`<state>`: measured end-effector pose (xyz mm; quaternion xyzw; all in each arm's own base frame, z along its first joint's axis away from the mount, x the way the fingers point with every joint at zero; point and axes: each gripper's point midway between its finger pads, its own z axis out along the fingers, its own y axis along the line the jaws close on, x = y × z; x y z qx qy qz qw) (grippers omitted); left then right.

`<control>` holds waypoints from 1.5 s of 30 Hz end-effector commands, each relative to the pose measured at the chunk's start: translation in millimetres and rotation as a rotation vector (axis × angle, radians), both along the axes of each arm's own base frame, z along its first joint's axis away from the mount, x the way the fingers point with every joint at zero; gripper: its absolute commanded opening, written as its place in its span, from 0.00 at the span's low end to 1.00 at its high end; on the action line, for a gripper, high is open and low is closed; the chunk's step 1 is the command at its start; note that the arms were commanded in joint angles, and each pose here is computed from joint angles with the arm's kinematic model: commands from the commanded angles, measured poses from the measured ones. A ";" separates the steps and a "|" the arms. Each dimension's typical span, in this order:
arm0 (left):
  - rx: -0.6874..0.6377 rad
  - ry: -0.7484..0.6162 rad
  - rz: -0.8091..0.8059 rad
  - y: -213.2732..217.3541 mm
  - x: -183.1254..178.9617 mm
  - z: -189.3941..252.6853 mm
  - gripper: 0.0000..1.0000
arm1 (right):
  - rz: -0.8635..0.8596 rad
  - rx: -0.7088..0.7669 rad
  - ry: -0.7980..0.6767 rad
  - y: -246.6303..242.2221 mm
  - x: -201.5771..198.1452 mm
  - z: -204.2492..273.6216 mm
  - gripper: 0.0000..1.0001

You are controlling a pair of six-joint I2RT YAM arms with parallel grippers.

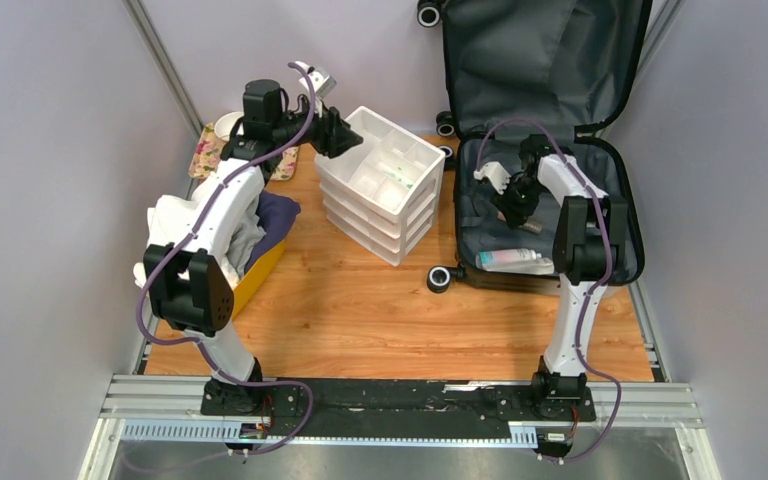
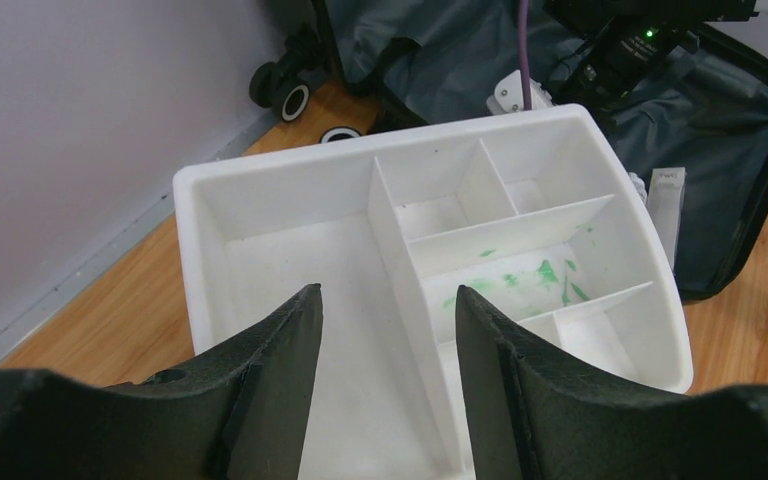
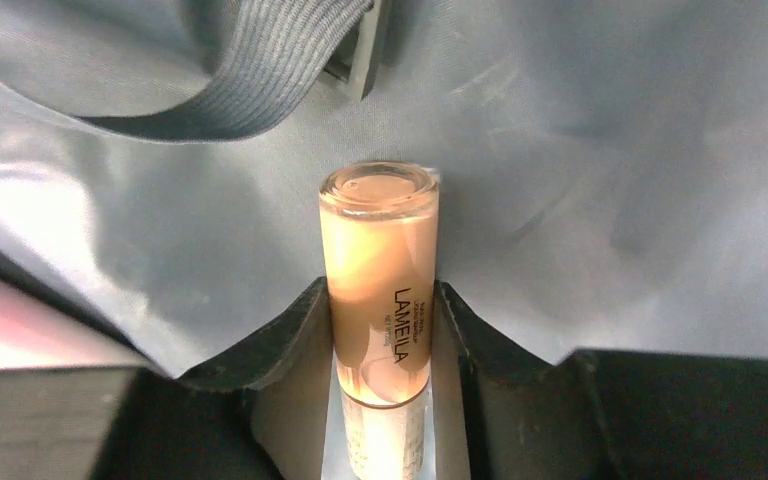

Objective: Open, take out, and arrange the luggage

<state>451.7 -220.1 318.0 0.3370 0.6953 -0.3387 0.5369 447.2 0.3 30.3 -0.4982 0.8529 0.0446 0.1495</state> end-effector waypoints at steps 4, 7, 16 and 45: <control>-0.041 -0.233 -0.079 -10.0 4.9 62.3 0.61 | -0.232 0.316 -0.061 22.8 8.6 118.9 0.00; 0.011 -0.376 -0.150 -22.6 -4.0 73.9 0.61 | -0.340 0.536 -0.065 48.0 2.2 170.0 0.00; 0.264 -1.093 -0.485 -114.4 -77.9 49.8 0.61 | -0.814 1.066 0.215 109.1 -10.8 262.4 0.00; 0.050 -1.563 -0.811 -240.6 -175.0 -0.7 0.60 | -0.807 1.205 0.577 165.6 -103.2 292.3 0.00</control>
